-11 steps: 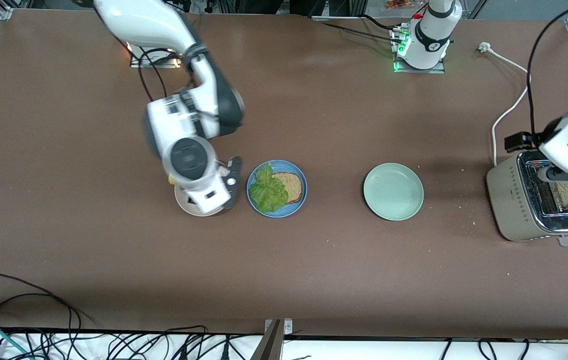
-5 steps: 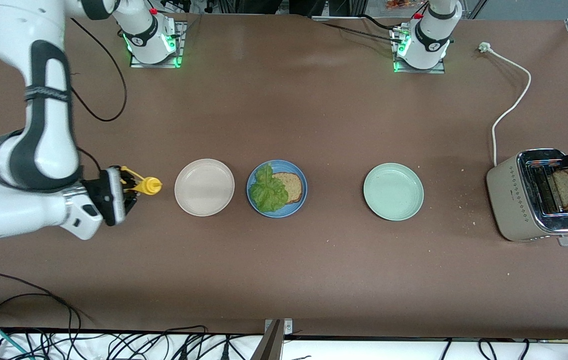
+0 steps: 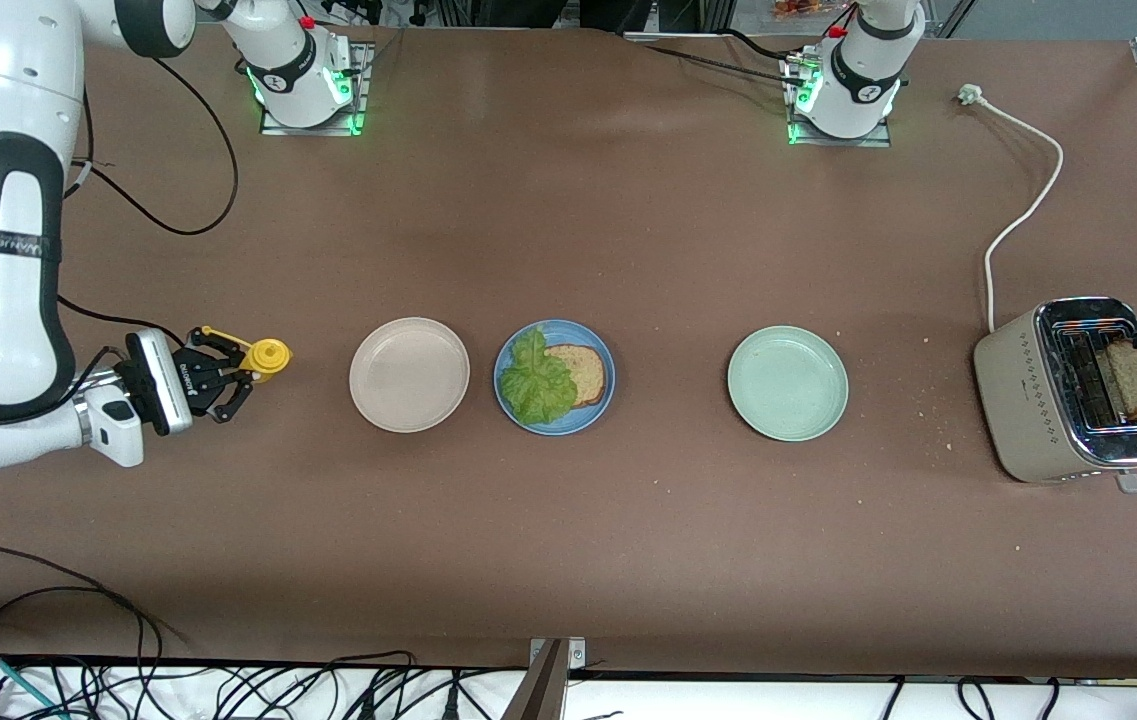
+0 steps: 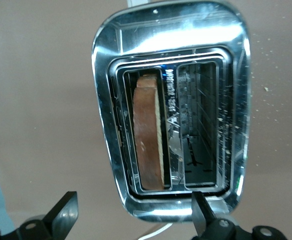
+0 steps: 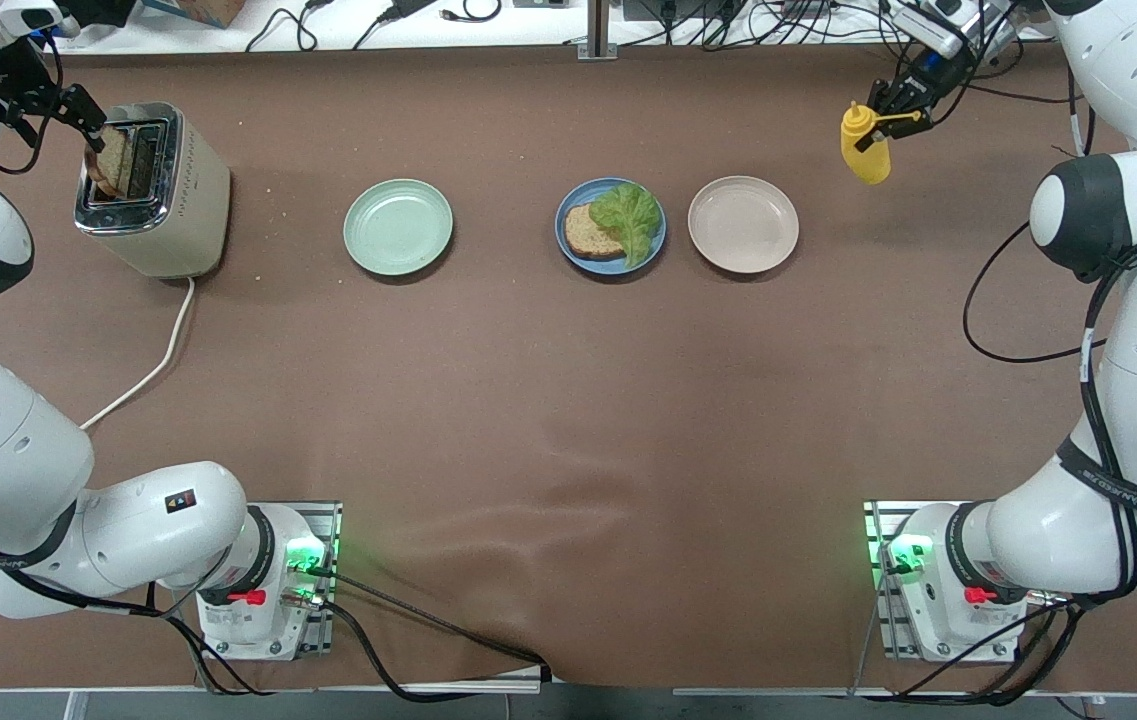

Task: Make sandwich in blue plate with both arms
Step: 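Return the bottle beside the white plate while the left gripper reaches the toaster, then grasp the toast slice in the toaster with the left gripper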

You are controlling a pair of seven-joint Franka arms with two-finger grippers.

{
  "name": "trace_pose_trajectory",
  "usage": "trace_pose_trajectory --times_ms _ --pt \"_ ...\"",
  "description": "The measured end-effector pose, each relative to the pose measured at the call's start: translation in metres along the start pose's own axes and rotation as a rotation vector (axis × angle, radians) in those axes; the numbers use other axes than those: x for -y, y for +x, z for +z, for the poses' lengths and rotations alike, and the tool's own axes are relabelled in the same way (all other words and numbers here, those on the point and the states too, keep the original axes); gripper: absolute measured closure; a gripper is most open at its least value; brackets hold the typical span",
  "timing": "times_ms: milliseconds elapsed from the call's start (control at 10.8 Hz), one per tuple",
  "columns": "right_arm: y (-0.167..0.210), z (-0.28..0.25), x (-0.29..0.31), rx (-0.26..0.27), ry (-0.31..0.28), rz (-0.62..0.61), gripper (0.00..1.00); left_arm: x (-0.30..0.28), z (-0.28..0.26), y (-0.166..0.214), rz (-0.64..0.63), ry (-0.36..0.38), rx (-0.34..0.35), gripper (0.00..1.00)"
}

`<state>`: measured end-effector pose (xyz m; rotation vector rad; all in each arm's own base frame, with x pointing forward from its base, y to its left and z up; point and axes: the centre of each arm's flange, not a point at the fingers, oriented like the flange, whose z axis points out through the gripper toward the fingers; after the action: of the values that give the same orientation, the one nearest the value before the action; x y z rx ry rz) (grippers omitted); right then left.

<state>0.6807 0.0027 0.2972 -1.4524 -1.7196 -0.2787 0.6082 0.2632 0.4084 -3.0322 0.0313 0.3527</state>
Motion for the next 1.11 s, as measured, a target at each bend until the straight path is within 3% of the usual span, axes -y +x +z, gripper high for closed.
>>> trace_pose_trajectory --times_ms 277,646,1016,1108 --pt "-0.061 0.017 0.002 -0.125 0.008 -0.077 0.96 0.000 0.018 0.009 0.006 -0.003 0.004 0.04" --pt "-0.076 0.026 -0.001 -0.181 0.004 -0.113 0.96 -0.002 0.023 0.013 0.010 -0.004 0.002 0.25" --pt "-0.098 0.044 -0.004 -0.246 0.008 -0.167 0.96 -0.006 0.019 0.016 0.018 -0.002 -0.006 0.82" --pt "-0.104 0.047 -0.005 -0.255 0.008 -0.174 0.96 -0.007 0.015 0.017 0.020 0.001 -0.013 0.88"
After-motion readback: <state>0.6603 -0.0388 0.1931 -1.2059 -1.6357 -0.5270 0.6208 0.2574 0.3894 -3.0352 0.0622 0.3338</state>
